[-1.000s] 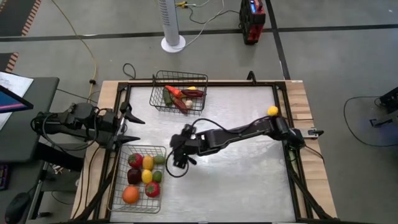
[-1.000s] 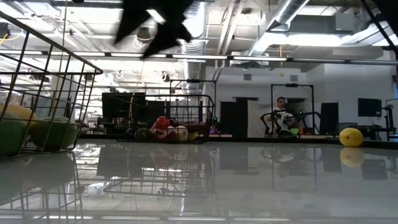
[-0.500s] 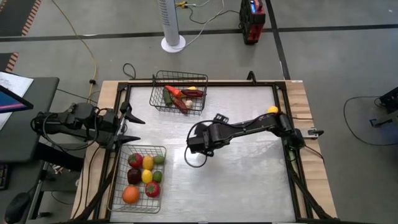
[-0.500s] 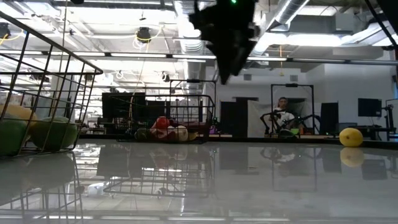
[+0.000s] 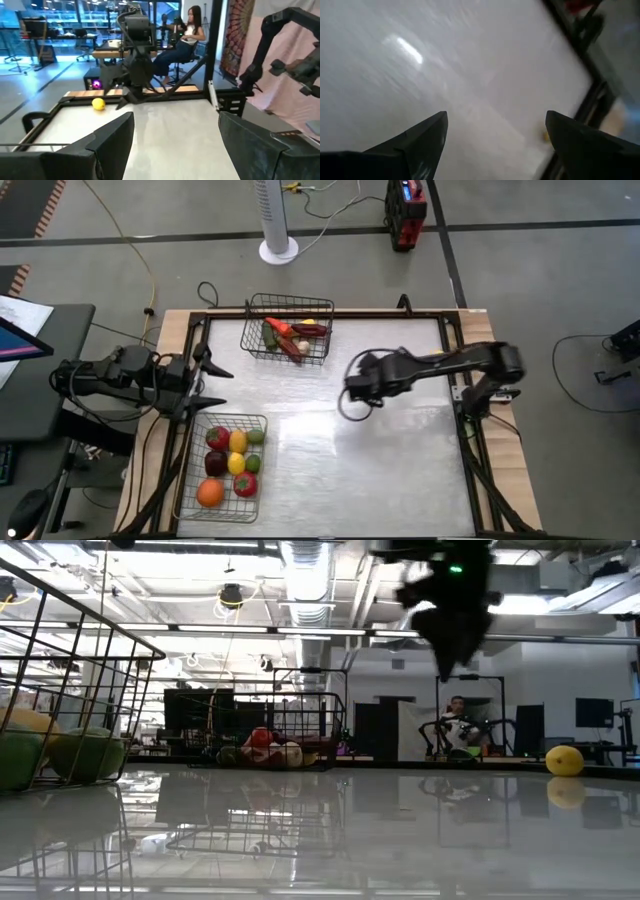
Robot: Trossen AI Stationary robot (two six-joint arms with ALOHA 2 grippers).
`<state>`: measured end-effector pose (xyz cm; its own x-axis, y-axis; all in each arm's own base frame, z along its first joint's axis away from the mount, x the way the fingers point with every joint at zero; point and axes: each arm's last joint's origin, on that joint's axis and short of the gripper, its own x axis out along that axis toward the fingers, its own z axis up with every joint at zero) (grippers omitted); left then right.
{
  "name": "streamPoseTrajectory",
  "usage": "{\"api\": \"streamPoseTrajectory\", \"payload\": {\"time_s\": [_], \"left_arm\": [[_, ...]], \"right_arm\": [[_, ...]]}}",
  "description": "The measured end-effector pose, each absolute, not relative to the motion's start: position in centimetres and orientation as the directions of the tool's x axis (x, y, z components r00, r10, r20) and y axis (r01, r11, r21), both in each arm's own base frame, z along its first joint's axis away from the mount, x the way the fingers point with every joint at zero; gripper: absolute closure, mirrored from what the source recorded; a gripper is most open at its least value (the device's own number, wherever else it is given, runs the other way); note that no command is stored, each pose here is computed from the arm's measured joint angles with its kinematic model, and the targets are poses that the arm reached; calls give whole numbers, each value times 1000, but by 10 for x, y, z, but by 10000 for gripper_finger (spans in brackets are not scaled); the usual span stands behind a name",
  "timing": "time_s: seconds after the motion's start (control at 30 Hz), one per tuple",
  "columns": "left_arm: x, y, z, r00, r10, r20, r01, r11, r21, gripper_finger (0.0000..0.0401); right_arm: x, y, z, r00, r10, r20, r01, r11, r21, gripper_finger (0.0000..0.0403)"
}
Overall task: Sort produce into baskets
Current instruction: Put the yellow lemon into the silver wire basket
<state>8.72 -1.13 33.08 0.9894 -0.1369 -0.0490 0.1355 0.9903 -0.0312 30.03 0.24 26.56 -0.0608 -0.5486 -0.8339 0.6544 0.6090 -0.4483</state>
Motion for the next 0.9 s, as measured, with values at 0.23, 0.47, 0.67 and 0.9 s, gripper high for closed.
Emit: {"api": "streamPoseTrajectory", "payload": {"time_s": [0.23, 0.47, 0.67, 0.9], "left_arm": [[87, -10, 332, 995, -91, -35, 90, 996, -21, 122], [88, -10, 332, 996, -86, -38, 86, 996, -21, 122], [87, -10, 331, 995, -86, -48, 85, 996, -20, 122], [87, -10, 329, 994, -86, -71, 85, 996, -24, 122]], "right_arm": [[229, -33, 228, -95, -450, -888, 903, 336, -268, 40], [173, -62, 187, -239, -430, -870, 966, -12, -259, 40], [162, -80, 165, -217, -512, -831, 976, -98, -194, 40], [158, -86, 165, -263, -587, -766, 964, -191, -185, 40]]}}
